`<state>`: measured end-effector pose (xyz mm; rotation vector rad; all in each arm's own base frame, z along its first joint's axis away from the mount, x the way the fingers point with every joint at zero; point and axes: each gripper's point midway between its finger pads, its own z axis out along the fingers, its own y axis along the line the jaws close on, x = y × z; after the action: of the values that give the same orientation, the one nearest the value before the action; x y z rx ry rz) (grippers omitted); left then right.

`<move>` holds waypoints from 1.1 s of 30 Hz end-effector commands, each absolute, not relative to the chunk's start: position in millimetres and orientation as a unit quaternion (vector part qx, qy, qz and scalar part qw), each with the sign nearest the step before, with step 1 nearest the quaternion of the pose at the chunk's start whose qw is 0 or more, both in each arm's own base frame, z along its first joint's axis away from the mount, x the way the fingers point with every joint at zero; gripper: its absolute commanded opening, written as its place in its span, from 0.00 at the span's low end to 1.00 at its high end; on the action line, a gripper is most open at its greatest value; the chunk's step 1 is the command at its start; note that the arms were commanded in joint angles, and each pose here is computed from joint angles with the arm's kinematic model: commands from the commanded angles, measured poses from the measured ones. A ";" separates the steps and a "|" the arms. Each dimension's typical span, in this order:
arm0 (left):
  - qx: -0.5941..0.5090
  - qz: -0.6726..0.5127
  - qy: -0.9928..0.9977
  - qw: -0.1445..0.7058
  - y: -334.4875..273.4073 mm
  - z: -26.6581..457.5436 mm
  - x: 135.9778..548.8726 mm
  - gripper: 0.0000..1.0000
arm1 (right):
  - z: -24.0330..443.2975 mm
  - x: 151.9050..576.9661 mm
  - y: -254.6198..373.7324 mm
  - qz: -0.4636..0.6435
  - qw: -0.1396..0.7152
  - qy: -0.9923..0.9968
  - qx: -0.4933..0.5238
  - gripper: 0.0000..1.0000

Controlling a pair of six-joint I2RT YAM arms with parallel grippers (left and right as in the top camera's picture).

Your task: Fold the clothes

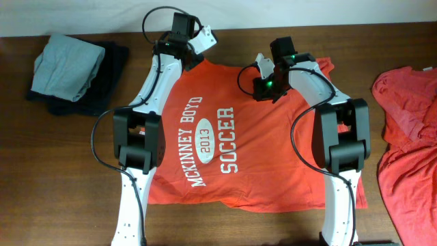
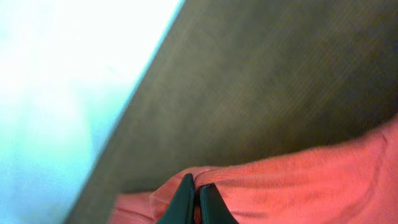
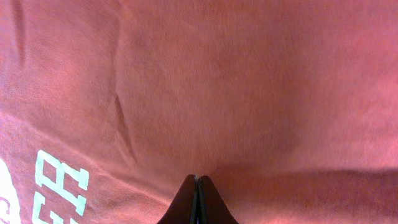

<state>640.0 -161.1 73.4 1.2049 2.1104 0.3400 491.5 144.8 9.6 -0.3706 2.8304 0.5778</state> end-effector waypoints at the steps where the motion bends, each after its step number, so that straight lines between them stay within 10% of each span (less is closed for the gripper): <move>1: 0.462 0.131 0.801 0.358 -167.0 76.3 649.5 0.04 | -0.7 486.9 142.7 0.194 0.101 0.968 -0.120 0.04; 8: 0.429 0.083 0.800 0.410 -186.4 64.9 665.7 0.11 | -1.1 485.0 142.4 0.194 0.096 0.969 -0.119 0.04; 11: 0.403 0.066 0.802 0.435 -192.0 65.5 673.9 0.42 | -1.1 485.0 142.4 0.194 0.096 0.969 -0.119 0.04; 18: 0.314 0.076 0.807 0.494 -179.4 91.1 697.0 0.70 | -1.0 485.5 142.5 0.194 0.098 0.969 -0.119 0.04; 33: 0.004 -0.028 0.922 0.385 -67.4 66.3 678.7 0.58 | -2.9 486.8 137.4 0.178 0.099 0.972 -0.118 0.04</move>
<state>677.2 -73.5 57.5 0.1684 2.3454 0.0813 489.4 143.6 8.6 -0.3656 2.8426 0.5717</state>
